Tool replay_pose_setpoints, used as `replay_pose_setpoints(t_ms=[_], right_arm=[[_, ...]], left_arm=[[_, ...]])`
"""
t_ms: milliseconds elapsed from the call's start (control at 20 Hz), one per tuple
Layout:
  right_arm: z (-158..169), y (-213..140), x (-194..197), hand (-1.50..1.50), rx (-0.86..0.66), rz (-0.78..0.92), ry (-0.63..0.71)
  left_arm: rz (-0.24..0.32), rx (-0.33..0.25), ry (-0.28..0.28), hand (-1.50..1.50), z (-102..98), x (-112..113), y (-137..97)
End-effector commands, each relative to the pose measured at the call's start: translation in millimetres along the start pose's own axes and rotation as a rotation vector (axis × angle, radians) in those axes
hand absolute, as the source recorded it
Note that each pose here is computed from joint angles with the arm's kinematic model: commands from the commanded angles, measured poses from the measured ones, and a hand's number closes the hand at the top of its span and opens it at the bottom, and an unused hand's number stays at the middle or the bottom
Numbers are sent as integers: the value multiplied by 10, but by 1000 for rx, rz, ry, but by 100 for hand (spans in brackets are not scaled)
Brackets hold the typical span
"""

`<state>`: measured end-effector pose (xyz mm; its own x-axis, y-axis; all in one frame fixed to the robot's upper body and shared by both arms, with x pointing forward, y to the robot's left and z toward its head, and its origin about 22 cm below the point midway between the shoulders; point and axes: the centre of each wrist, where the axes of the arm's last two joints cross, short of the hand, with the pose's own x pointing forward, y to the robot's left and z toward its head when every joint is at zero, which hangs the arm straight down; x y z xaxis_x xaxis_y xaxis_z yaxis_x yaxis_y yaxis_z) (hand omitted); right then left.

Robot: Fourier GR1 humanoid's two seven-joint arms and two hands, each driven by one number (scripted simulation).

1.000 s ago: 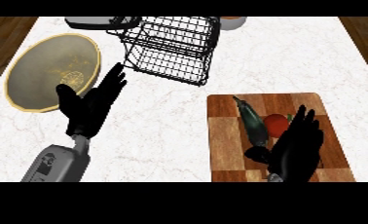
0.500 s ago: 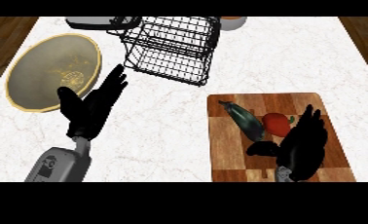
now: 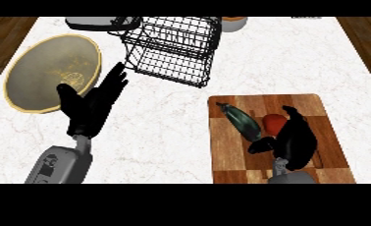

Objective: Pick the bell pepper from the cutting board and place it in the tiered basket

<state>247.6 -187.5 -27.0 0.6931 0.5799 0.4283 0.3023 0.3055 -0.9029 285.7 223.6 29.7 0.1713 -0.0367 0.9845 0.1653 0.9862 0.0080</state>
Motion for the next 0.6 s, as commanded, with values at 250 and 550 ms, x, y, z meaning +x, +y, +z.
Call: replay_pose_setpoints(t_ms=[250, 550], right_arm=[[-99, 161, 126, 150, -57, 66, -65], [629, 231, 207, 150, 180, 205, -137]], left_arm=[[10, -12, 8, 0, -44, 21, -9], [-16, -15, 4, 0, 20, -63, -49]])
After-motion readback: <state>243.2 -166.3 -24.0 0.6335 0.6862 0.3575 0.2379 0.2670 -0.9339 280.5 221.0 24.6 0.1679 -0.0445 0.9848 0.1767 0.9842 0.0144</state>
